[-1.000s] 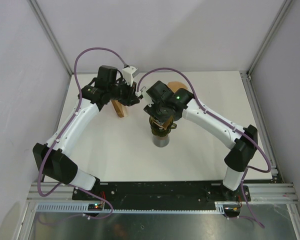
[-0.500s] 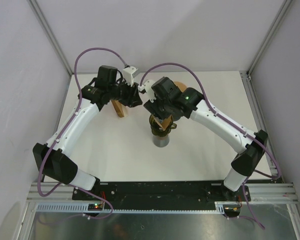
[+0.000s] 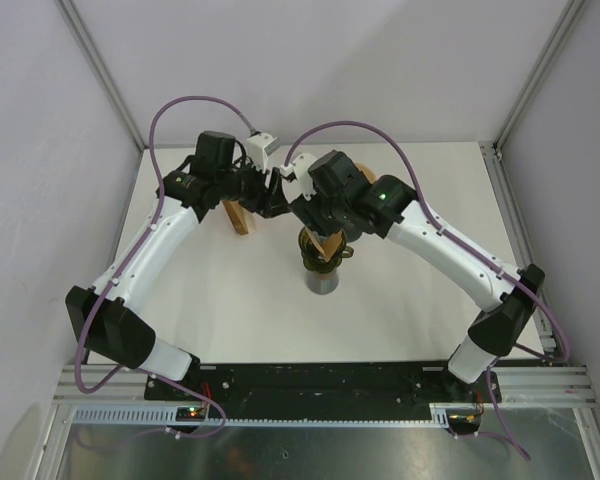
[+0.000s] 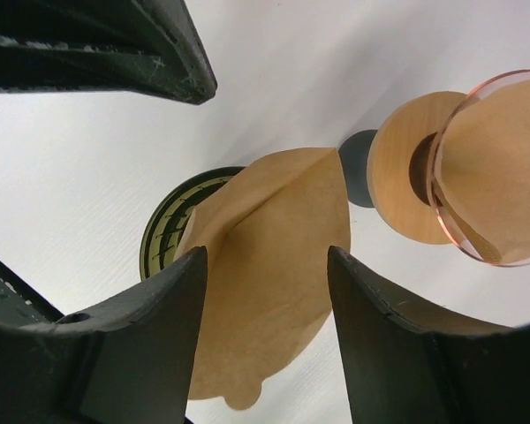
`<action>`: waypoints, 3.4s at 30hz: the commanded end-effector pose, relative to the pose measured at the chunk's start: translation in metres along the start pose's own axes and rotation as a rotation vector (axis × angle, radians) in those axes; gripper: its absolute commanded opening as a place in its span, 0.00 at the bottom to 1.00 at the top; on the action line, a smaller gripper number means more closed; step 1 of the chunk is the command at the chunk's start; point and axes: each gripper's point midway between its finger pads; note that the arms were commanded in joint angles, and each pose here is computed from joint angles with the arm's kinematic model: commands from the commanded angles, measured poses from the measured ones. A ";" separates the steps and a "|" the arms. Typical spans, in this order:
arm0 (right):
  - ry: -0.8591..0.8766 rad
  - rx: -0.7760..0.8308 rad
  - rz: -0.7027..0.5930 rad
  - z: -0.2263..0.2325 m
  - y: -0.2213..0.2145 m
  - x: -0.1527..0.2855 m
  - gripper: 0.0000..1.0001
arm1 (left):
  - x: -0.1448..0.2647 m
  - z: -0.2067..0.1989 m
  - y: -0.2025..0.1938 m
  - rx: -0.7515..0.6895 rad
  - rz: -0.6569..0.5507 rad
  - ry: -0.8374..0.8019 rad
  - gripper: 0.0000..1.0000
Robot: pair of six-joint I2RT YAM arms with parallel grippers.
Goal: Place the coffee filter in the dripper
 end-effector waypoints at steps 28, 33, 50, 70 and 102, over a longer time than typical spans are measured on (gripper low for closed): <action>0.118 -0.494 -0.222 -0.054 -0.033 0.024 0.60 | -0.030 -0.075 0.051 -0.048 -0.052 -0.096 0.81; 0.174 -0.530 -0.169 -0.049 -0.044 0.010 0.60 | -0.034 -0.077 0.049 -0.047 -0.042 -0.097 0.80; 0.241 -0.502 -0.145 -0.030 -0.042 0.000 0.48 | -0.040 -0.075 0.037 -0.076 -0.017 -0.053 0.76; 0.040 -0.299 -0.139 -0.023 -0.030 0.005 0.49 | -0.030 -0.064 0.016 -0.087 0.011 -0.003 0.72; -0.017 -0.246 -0.067 -0.018 -0.042 -0.021 0.51 | -0.036 -0.048 -0.041 -0.050 0.145 -0.005 0.58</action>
Point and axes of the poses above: each gripper's point midway between its finger pads, its own x axis back along the fingers, its own z axis along the line the jaws close on, y = z × x, and after that the axes turned 1 degree about x, right-handed
